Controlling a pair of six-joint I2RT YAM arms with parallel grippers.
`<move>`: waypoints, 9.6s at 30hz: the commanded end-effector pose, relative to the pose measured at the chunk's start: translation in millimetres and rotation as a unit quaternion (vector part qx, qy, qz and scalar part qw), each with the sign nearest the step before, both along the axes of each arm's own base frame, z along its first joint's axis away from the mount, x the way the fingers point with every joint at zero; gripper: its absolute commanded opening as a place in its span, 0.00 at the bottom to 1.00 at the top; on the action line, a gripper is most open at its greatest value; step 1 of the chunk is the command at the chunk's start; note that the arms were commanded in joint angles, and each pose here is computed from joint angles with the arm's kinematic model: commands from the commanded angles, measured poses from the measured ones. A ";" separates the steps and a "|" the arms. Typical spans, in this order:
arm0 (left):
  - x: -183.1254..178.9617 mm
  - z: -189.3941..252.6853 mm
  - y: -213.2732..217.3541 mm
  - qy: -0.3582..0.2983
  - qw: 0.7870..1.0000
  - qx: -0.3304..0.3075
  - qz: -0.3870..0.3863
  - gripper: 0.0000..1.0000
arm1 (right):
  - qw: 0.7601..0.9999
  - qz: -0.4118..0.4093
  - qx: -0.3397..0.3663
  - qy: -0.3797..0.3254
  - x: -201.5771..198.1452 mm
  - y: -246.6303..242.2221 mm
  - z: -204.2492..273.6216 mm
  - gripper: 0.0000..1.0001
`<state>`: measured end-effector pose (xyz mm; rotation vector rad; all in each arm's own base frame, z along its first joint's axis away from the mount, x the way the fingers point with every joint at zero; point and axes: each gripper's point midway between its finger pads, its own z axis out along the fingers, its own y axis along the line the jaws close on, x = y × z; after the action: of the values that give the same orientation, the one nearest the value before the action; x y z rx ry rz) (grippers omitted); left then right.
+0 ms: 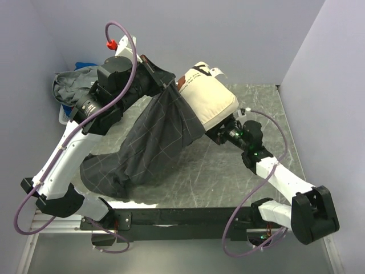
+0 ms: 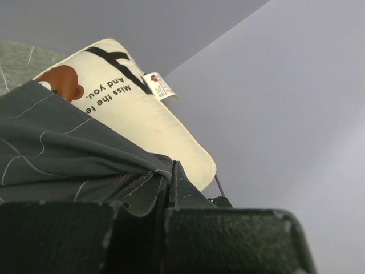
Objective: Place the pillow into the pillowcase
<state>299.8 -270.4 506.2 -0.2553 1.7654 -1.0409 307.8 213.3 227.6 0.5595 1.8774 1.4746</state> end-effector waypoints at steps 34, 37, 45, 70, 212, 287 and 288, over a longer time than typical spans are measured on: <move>-10.4 47.9 53.1 -0.097 0.991 -0.038 0.082 0.04 | 0.966 -0.073 -0.139 -0.207 1.4 -34.9 268.5 0.00; 2.3 49.9 44.5 -0.092 0.992 -0.026 0.078 0.05 | 0.956 -0.086 -0.158 -0.233 -4.9 -40.7 304.9 0.00; -26.5 128.6 63.3 -0.171 0.980 -0.088 0.058 0.01 | 0.948 -0.102 -0.160 -0.255 12.9 -62.4 344.5 0.00; -59.4 197.1 135.6 -0.297 0.936 -0.100 0.162 0.04 | 0.938 -0.046 -0.091 -0.332 -14.1 -29.4 391.3 0.00; -141.8 -405.2 67.3 0.275 0.958 0.062 0.042 0.04 | 0.943 -0.165 -0.264 0.118 -118.3 -80.2 -158.9 0.92; -0.5 -411.8 137.9 0.301 0.938 0.032 0.170 0.73 | 0.923 0.009 -0.386 0.001 -19.6 -23.5 -74.1 0.79; 6.7 -409.5 140.1 0.294 0.939 0.029 0.176 0.69 | 0.920 0.058 -0.388 -0.008 -49.0 0.8 -86.5 0.78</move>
<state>272.8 -124.8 78.2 -0.9360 2.2506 -0.6168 320.0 171.4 152.8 0.2411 2.2602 0.5840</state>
